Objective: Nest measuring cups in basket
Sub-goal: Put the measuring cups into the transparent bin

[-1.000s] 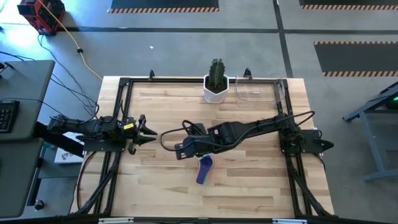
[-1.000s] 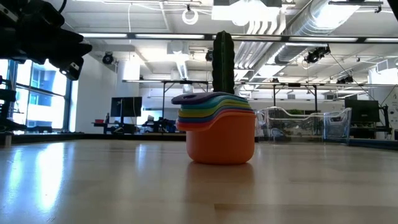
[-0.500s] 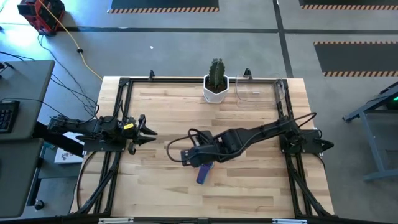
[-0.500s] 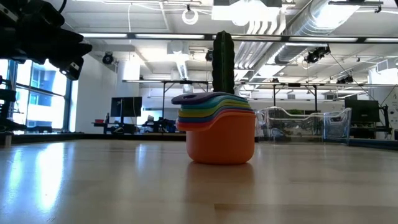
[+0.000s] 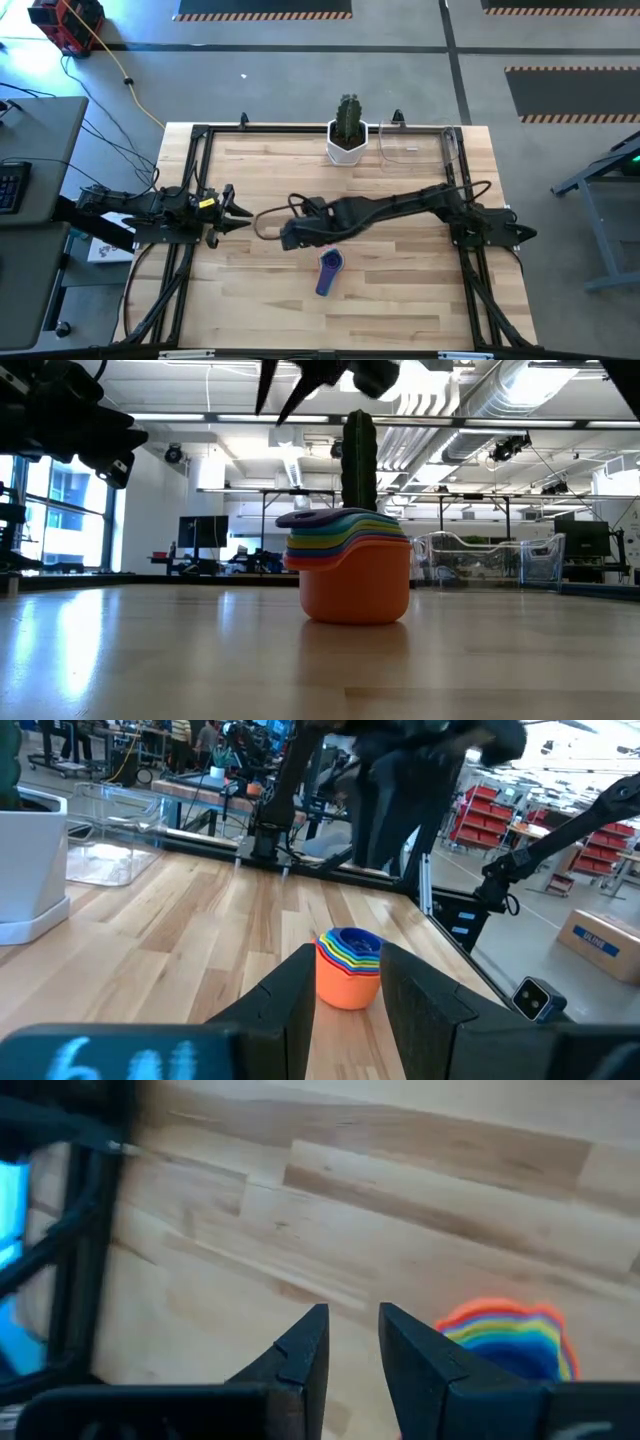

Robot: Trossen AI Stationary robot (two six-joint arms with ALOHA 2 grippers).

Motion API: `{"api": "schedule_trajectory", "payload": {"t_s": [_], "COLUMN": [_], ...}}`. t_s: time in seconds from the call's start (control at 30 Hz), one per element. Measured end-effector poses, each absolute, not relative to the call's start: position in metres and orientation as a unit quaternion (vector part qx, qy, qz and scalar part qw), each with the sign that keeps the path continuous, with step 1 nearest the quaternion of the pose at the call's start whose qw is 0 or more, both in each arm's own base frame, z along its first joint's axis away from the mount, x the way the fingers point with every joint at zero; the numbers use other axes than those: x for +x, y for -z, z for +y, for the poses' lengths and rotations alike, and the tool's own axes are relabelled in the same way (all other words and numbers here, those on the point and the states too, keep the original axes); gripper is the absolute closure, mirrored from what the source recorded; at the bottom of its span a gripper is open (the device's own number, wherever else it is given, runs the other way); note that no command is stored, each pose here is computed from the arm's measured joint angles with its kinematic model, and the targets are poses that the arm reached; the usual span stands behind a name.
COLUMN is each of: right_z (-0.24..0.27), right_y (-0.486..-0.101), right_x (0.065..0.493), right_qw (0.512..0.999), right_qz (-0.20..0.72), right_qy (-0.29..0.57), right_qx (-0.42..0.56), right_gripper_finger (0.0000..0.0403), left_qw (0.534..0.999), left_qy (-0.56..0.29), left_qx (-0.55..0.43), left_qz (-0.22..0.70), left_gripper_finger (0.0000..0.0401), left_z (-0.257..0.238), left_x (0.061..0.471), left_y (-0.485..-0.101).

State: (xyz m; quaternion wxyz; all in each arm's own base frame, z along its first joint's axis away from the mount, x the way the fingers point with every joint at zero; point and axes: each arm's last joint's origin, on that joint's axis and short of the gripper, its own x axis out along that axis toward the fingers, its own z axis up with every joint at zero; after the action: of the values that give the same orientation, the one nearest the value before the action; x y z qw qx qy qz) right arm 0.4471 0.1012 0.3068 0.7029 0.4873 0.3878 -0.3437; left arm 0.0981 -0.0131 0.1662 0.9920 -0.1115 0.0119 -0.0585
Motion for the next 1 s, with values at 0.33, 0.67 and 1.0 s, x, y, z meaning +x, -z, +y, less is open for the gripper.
{"api": "schedule_trajectory", "payload": {"t_s": [0.33,0.67,1.0], "right_z": [0.088,0.094,0.108], "right_y": [-0.262,-0.227,-0.221], "right_x": [0.473,0.480,0.473], "right_qw": [0.687,0.649,0.635], "right_qz": [0.452,0.512,0.543], "right_qy": [0.318,0.310,0.316], "right_qx": [0.473,0.470,0.449], "right_gripper_finger": [0.0321,0.0321,0.0321], "left_qw": [0.992,0.992,0.992], "left_qy": [0.059,0.059,0.058], "left_qx": [-0.112,-0.111,-0.111], "left_qz": [0.012,0.012,0.012], "left_gripper_finger": [0.0298,0.0298,0.0298], "left_z": [-0.013,-0.013,-0.013], "left_x": [0.098,0.098,0.098], "left_y": [-0.166,-0.166,-0.166]}}
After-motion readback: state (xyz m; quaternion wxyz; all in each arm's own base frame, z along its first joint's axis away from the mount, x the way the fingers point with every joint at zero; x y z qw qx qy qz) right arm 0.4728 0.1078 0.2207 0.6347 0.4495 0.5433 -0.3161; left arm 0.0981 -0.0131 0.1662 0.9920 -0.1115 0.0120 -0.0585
